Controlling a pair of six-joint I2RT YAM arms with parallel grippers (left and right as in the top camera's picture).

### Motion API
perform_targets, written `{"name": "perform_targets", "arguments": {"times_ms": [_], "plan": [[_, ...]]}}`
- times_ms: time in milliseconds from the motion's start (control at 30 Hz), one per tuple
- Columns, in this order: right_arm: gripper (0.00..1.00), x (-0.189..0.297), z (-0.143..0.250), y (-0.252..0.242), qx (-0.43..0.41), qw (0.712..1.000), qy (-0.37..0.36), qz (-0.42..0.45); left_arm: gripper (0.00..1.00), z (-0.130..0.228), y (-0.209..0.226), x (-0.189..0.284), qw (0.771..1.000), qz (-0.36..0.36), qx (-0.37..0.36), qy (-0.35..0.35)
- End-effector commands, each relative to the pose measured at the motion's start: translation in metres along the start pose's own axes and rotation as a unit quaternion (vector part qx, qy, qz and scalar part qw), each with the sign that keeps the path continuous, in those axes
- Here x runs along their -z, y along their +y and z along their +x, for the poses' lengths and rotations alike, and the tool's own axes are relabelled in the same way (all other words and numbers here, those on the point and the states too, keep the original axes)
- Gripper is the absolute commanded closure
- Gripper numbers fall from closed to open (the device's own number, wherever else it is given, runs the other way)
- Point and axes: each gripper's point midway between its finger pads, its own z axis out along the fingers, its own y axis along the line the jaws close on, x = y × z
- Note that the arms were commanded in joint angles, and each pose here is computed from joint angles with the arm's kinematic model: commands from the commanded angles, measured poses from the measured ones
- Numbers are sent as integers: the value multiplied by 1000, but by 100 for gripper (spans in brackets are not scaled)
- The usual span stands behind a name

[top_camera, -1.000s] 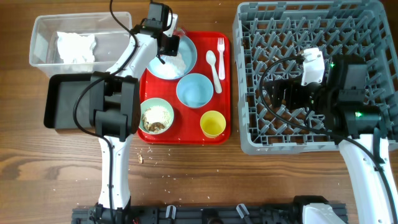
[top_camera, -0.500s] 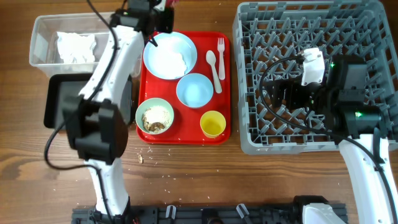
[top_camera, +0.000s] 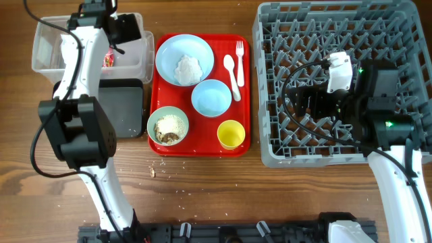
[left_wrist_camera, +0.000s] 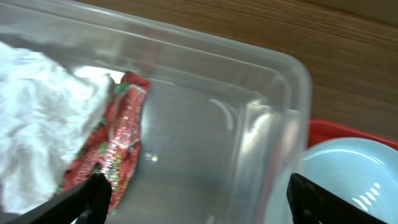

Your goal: Sort waste into correct bins and load items into the dishwasher rack

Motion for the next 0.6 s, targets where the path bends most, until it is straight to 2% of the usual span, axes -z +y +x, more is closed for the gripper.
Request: {"name": "perform_targets", "arguments": {"times_ms": [0,100,233,367,567], "plan": [[0,1,-6,0,0,1000,-6,3,12,-6,-59,40,995,93,-17,-15],[0,1,-6,0,0,1000,-6,2,16,27,-109,53,991,116,-67,23],[0,1,-6,0,0,1000,-5,2,21,77,-146,19,984,113,-107,86],[0,1,-5,1,-1,1000,-2,2,25,110,-163,-14,978,110,-128,124],[0,1,-4,1,-2,1000,0,2,25,142,-160,-51,972,97,-133,165]]}}
